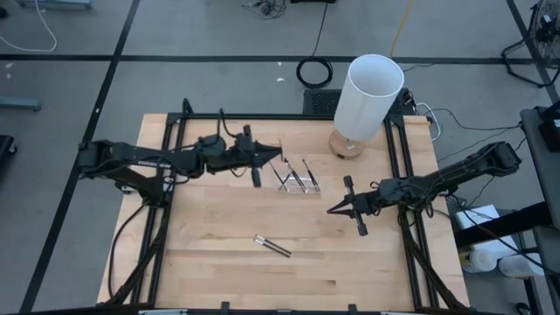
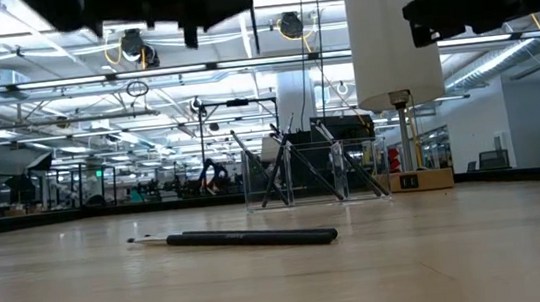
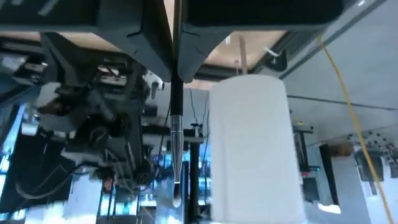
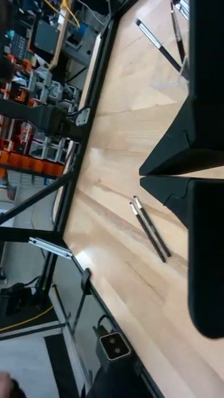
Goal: Put items in baskets/containers
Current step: Put the black eyeshadow brush into the left section of the transparent organizer
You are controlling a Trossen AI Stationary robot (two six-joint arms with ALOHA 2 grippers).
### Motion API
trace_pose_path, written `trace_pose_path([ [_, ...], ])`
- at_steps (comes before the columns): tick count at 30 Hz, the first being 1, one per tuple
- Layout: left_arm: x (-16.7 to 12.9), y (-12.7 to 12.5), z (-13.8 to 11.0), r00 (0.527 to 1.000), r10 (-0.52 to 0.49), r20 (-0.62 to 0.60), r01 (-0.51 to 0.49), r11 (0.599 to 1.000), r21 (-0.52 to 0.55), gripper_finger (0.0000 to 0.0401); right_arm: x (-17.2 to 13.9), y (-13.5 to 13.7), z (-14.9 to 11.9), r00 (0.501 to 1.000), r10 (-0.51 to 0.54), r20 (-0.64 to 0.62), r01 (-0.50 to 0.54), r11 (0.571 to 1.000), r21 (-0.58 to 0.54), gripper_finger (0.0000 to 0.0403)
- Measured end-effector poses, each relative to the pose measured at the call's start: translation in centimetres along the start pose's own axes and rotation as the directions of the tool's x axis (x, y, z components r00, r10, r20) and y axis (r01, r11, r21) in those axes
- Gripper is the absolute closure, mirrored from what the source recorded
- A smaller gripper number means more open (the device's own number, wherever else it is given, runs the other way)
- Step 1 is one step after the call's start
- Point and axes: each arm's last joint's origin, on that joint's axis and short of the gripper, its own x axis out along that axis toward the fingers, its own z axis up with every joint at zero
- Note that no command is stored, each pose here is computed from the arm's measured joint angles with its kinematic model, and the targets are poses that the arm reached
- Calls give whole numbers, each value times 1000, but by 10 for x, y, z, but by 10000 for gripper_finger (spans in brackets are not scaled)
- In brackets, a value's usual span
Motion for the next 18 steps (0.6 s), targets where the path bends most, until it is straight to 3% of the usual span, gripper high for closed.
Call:
trace_pose_path([
  [8, -26, 24, -41, 997, -2, 83, 8, 998, -63, 388, 0, -2, -1, 999, -53, -13, 52, 996, -76, 403],
  [18, -36, 14, -60, 997, -5, 73, 8, 999, -43, 388, -1, -10, 9, 981, -173, 84, 184, 969, -165, 403],
])
